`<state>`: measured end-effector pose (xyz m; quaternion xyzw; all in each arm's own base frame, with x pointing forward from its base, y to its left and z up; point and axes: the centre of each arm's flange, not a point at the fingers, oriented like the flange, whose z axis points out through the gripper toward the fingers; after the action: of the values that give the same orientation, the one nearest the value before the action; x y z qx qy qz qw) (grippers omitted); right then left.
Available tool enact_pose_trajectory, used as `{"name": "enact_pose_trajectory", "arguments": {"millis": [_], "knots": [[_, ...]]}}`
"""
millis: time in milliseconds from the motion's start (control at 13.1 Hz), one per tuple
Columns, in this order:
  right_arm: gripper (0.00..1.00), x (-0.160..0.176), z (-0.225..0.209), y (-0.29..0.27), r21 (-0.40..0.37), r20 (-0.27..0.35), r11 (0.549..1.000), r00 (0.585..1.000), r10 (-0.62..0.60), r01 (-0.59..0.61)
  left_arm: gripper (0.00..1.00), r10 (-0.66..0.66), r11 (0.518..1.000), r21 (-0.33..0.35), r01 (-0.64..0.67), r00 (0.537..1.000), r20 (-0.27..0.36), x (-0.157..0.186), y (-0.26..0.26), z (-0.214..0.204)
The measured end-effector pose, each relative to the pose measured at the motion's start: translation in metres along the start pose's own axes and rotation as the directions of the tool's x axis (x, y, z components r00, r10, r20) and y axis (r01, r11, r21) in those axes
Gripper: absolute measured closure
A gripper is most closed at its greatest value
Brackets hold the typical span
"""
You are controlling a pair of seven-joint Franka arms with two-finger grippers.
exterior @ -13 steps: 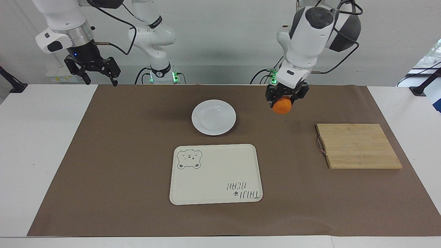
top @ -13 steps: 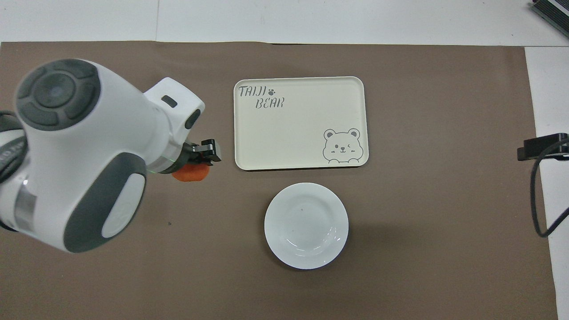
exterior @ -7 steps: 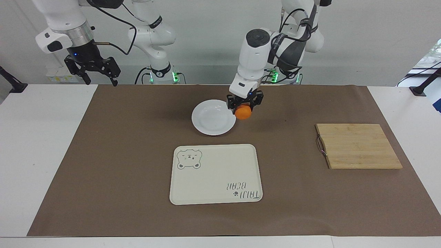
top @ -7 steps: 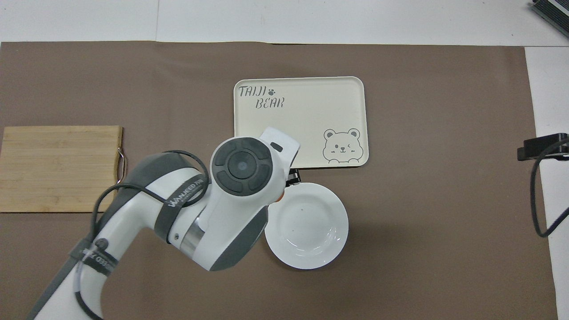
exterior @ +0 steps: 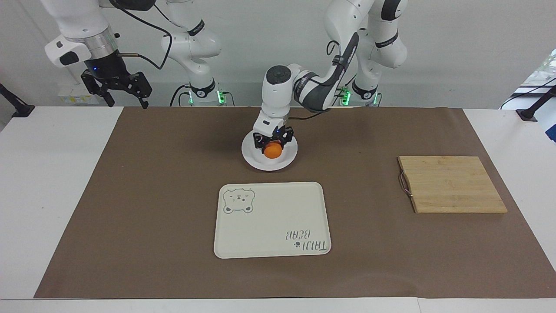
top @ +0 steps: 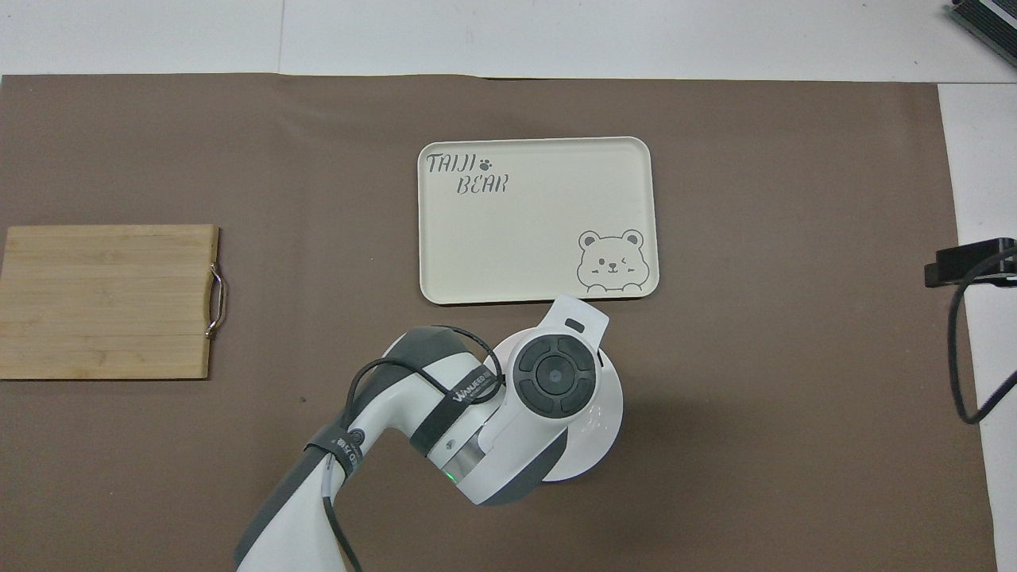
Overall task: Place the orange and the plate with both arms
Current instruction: 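Carry the orange ball over the white plate with the left gripper, then release the orange onto the plate and withdraw the left gripper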
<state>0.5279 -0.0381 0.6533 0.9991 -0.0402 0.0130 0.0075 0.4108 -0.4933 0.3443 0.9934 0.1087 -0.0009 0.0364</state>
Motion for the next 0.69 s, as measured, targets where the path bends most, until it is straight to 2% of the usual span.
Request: {"name": "enact_pose_trajectory", "arguments": {"millis": [152,304,381,685], "knots": [[0.00,0.000,0.000,0.000,0.000,0.000,1.000,1.000,0.000,0.000,0.23,-0.003,1.000,0.010,0.003,1.000,0.004,0.000,-0.001,0.011],[0.00,0.000,0.000,0.000,0.000,0.000,1.000,1.000,0.000,0.000,0.06,-0.013,1.000,0.001,0.014,1.000,-0.005,0.006,-0.003,0.004],[0.00,0.000,0.000,0.000,0.000,0.000,1.000,1.000,0.000,0.000,0.00,-0.023,1.000,-0.010,0.023,1.000,-0.013,0.012,-0.005,-0.007],[0.00,0.000,0.000,0.000,0.000,0.000,1.000,1.000,0.000,0.000,0.00,-0.050,0.998,-0.039,0.049,0.998,-0.039,0.059,-0.037,-0.085]]}}
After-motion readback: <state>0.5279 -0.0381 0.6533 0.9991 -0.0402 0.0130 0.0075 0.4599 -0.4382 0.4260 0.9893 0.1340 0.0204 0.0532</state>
